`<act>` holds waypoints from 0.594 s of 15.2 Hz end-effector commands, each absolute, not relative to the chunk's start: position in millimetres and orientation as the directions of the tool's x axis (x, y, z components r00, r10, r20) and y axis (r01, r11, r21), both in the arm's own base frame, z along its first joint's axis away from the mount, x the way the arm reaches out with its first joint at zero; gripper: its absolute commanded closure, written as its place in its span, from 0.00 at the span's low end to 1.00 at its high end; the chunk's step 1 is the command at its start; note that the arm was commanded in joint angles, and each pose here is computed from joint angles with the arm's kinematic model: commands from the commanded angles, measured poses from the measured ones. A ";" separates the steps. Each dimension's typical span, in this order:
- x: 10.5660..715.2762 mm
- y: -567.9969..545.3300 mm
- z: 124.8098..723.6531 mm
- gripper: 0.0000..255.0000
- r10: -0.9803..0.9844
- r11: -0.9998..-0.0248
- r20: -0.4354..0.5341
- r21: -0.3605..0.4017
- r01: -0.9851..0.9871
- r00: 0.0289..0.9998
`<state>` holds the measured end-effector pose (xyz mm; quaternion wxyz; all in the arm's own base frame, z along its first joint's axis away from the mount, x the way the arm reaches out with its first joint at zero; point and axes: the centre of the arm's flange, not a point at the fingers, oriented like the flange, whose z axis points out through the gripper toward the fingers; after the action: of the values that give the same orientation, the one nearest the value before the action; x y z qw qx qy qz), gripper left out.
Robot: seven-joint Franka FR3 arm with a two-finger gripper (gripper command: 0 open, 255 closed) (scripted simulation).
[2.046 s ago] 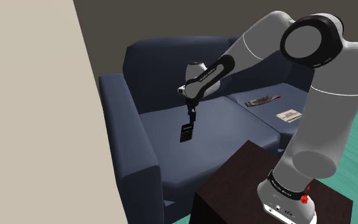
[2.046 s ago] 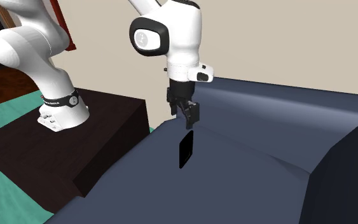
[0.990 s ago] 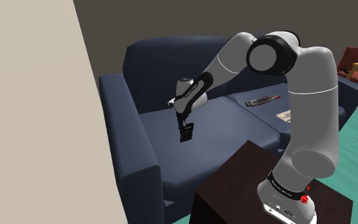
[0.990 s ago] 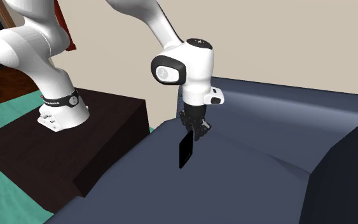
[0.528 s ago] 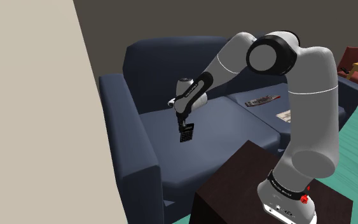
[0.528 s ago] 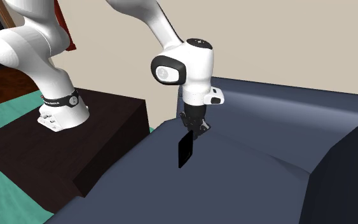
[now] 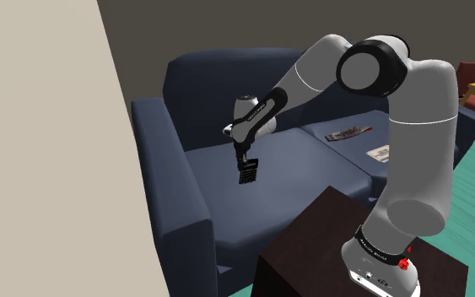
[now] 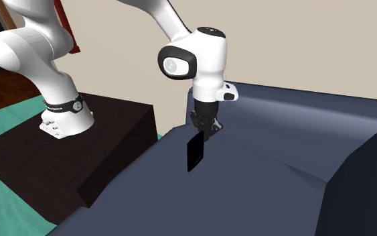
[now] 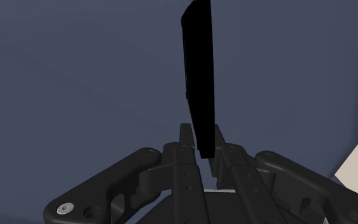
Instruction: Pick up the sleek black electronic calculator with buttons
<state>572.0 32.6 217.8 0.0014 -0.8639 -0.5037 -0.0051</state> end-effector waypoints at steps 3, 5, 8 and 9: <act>571.6 32.6 239.0 1.00 0.870 -0.493 0.010 0.002 0.870 0.493; 571.6 32.6 249.5 1.00 0.870 -0.493 0.010 0.002 0.870 0.493; 571.6 32.6 265.4 1.00 0.870 -0.493 0.010 0.002 0.870 0.493; 571.5 32.6 266.2 1.00 0.870 -0.493 0.010 0.002 0.870 0.493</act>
<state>572.4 33.0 263.2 0.0015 -0.8639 -0.5037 -0.0052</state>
